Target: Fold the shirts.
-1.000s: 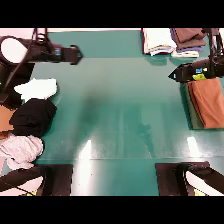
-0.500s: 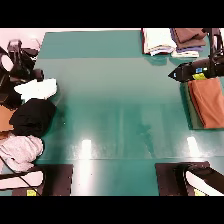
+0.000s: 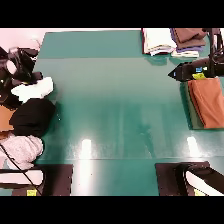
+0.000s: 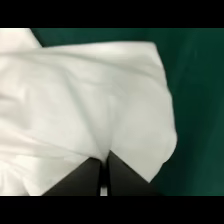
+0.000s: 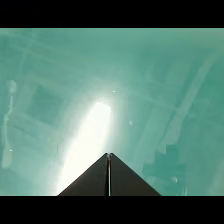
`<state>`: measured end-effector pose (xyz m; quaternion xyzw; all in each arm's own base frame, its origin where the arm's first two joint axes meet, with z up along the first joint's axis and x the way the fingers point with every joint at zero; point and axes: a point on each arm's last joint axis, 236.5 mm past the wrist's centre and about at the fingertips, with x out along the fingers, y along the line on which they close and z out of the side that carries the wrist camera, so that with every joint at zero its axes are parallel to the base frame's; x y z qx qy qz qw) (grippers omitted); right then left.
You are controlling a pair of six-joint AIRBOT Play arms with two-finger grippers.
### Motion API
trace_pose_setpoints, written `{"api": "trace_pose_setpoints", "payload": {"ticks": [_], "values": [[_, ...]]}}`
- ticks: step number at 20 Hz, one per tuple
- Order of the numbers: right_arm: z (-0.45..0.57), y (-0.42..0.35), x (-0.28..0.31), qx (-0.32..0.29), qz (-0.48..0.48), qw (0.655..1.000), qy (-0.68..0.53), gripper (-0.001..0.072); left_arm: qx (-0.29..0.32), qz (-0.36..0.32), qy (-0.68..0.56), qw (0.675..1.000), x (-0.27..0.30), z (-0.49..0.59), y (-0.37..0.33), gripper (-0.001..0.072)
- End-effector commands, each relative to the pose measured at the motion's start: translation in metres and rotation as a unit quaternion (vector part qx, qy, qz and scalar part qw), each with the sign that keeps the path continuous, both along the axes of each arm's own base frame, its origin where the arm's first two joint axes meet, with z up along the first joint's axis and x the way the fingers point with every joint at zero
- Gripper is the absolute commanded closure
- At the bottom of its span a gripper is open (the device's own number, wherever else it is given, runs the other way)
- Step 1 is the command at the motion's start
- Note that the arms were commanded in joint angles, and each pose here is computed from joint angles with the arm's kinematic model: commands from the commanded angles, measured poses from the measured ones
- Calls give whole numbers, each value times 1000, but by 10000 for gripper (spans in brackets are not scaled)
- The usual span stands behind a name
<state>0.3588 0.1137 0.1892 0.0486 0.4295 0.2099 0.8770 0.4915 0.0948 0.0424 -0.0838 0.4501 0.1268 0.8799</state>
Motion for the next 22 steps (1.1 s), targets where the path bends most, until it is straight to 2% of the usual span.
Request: {"api": "trace_pose_setpoints", "payload": {"ticks": [1, 5, 8, 10, 14, 17, 19, 20, 22], "values": [[18, 1, 5, 6, -1, 1000, -24, 693, 21, -4, -116, 993, 10, 105, 0, 687], [95, 2, 12, 14, -5, 992, -122, 693, 86, -90, -299, 946, -43, 303, -55, 687], [152, 1, 7, 20, -5, 981, -191, 693, 73, -182, -375, 906, -96, 372, -132, 687], [184, 0, 0, 23, -5, 973, -229, 693, 37, -261, -376, 888, -112, 371, -194, 687], [226, -2, -14, 23, -7, 960, -279, 693, -35, -427, -283, 858, -133, 304, -339, 686], [232, -2, -18, 21, -4, 959, -283, 693, -75, -546, -204, 809, -166, 237, -449, 678], [226, -2, -20, 18, -1, 962, -272, 693, -87, -580, -170, 792, -177, 202, -489, 223], [224, -2, -21, 16, 1, 963, -268, 693, -83, -579, -161, 795, -172, 192, -491, 210], [221, -2, -22, 14, 3, 965, -262, 693, -71, -541, -152, 824, -145, 187, -463, 210]]}}
